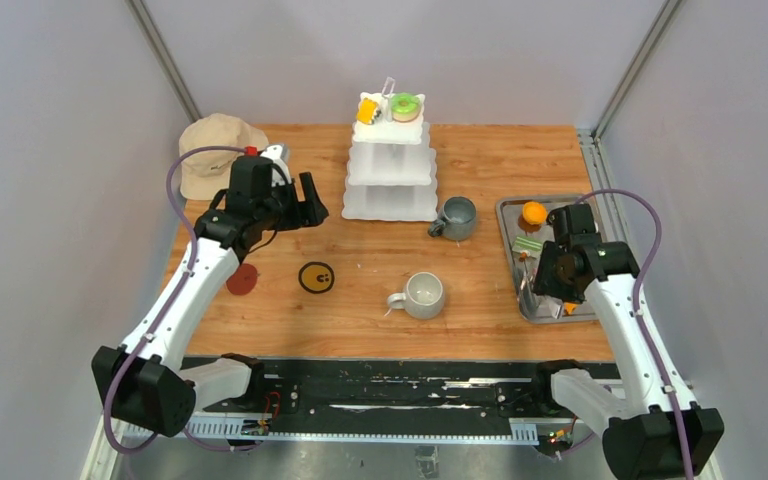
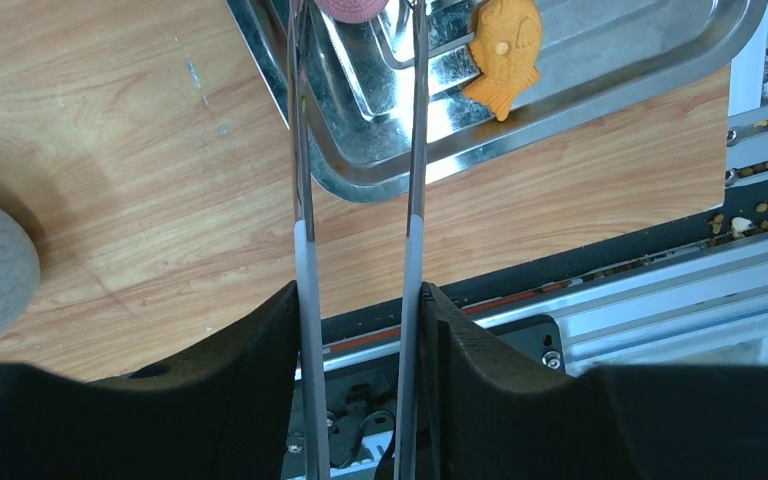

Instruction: Serve the afternoon tea

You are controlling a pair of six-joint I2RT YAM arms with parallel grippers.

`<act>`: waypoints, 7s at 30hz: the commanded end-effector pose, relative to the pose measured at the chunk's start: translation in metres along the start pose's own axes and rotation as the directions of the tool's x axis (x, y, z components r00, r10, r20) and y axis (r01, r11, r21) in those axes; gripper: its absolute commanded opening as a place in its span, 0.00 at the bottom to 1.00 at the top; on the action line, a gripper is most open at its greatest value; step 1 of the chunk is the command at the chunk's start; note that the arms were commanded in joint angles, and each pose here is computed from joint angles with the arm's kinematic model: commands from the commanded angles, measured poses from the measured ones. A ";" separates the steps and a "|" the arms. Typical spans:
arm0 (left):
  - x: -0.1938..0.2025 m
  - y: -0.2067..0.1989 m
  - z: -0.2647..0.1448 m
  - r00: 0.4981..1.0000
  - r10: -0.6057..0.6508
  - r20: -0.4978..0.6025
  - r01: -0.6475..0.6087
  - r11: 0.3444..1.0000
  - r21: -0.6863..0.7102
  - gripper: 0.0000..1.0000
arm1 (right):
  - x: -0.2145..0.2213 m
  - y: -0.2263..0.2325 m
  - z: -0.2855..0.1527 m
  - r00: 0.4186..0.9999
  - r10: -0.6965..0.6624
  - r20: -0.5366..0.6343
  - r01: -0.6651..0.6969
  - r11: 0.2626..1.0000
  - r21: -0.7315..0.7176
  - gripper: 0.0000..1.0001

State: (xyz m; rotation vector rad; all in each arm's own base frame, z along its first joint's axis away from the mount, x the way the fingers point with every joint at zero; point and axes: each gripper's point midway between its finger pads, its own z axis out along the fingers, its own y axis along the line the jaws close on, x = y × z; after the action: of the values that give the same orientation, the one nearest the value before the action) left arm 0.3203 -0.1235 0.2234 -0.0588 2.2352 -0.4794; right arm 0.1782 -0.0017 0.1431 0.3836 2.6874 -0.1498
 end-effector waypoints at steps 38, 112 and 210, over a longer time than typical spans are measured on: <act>-0.008 -0.005 0.004 1.000 0.019 0.021 -0.020 1.000 0.016 0.80 | -0.107 0.019 -0.133 0.933 0.032 0.357 0.052 0.973 -0.223 0.24; -0.008 0.001 -0.013 0.999 0.019 0.035 -0.018 0.999 -0.027 0.81 | -0.168 0.130 -0.168 0.801 -0.063 0.595 0.297 0.905 -0.304 0.27; -0.004 -0.004 0.010 1.000 0.001 -0.012 -0.001 1.000 0.009 0.80 | -0.096 0.000 0.029 0.929 0.354 0.109 -0.305 0.898 -0.318 0.40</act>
State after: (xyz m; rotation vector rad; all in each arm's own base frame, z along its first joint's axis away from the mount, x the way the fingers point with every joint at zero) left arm 0.3256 -0.1252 0.2061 -0.0735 2.2896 -0.4704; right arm 0.2656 -0.0367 0.1497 0.6671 2.4591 0.1810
